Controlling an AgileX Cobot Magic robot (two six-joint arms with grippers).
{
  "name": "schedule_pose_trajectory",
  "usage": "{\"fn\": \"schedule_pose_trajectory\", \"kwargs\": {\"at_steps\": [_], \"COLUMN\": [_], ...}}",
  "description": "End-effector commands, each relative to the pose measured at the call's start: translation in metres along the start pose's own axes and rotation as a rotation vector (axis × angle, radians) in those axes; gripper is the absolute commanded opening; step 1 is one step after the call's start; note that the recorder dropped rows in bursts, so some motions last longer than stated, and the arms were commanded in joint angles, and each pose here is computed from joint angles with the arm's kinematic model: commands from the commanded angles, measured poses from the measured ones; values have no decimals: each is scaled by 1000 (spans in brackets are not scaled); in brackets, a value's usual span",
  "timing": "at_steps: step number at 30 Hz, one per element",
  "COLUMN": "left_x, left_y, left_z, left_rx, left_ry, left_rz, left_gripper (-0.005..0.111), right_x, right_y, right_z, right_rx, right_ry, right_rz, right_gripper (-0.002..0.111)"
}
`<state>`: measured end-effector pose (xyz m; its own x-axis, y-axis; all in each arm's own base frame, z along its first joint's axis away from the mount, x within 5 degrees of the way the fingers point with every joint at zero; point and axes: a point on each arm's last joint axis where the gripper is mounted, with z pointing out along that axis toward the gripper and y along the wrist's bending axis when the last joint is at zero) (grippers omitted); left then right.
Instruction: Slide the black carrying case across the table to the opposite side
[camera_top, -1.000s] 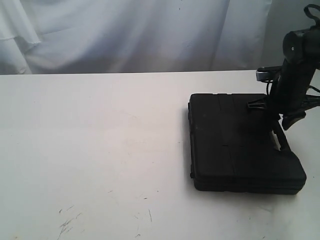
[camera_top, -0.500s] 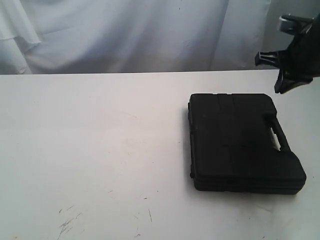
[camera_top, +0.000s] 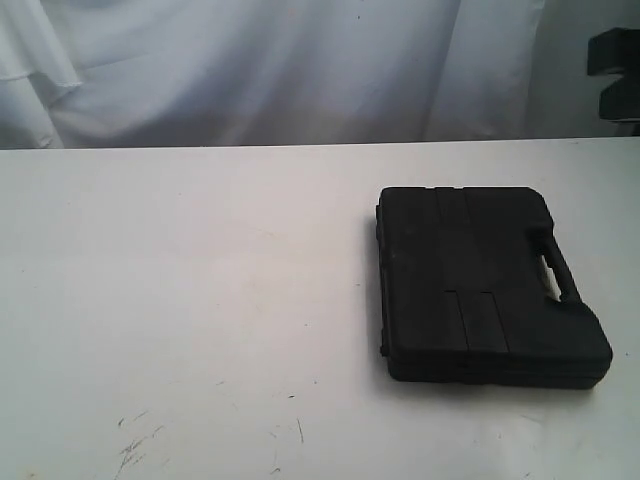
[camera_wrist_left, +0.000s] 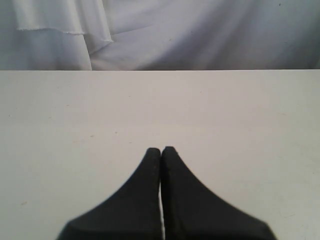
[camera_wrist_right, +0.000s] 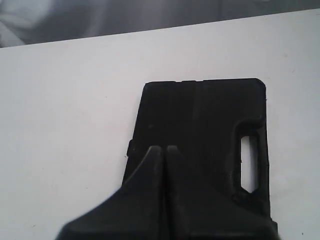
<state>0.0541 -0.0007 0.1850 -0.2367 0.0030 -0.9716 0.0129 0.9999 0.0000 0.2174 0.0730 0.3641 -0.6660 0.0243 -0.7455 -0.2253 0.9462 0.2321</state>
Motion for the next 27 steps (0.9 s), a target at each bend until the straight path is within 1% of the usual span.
{"fn": "schedule_pose_trajectory", "kwargs": {"at_steps": [1,9,14,17,20,21,24,25,27], "left_x": [0,0,0,0,0,0,0,0,0], "left_y": [0,0,0,0,0,0,0,0,0], "left_z": [0,0,0,0,0,0,0,0,0], "left_rx": [1,1,1,1,1,1,1,1,1], "left_ry": [-11,-11,-11,-11,-11,-11,-11,-11,-11], "left_rz": [-5,-4,-7,-7,-4,-4,-4,-4,-4], "left_gripper": [0,0,0,0,0,0,0,0,0], "right_x": [7,9,14,40,81,90,117,131,143], "right_y": [3,6,2,-13,-30,-33,-40,-42,-43], "right_z": [-28,-56,-71,-79,-79,-82,-83,-87,-90], "right_rx": [-17,-35,1,68,128,139,177,193,206], "right_ry": [-17,-105,-152,-231,-372,-423,-500,-537,-562], "right_rz": [-2,-14,-56,-63,-49,-49,-67,-71,-86], "right_gripper": [0,0,0,0,0,0,0,0,0]}}
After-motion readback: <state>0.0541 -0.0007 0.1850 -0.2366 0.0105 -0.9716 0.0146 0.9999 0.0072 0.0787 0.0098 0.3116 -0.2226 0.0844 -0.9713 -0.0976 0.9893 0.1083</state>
